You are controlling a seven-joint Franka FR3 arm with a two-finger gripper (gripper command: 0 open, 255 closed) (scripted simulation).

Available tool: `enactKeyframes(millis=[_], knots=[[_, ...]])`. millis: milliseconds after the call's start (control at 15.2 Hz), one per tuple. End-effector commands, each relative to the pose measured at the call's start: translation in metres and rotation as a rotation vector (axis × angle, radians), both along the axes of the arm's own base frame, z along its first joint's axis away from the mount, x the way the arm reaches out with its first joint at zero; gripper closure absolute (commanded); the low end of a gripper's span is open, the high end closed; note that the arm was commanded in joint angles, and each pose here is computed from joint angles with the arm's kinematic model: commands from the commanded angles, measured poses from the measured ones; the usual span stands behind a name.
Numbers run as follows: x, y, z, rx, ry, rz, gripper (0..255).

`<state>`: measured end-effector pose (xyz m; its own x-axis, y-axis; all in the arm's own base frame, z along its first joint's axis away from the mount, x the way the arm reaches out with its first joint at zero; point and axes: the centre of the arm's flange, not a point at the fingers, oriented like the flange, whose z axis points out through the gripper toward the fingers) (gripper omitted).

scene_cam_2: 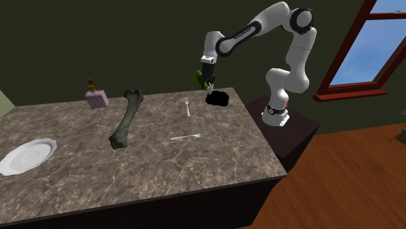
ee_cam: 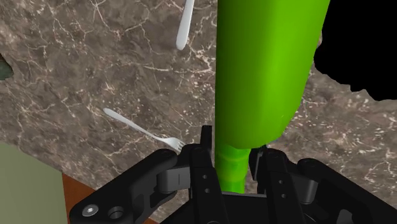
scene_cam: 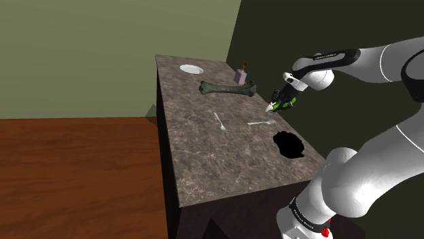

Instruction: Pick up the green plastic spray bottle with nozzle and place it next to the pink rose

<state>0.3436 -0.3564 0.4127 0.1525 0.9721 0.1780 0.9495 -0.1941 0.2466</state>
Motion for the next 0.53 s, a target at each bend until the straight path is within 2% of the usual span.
enactKeyframes(millis=[0,462], knots=[[0.006,-0.023,0.0,0.0,-0.002,0.001,255],[0.032,-0.112,0.001,0.0,-0.002,0.001,255]])
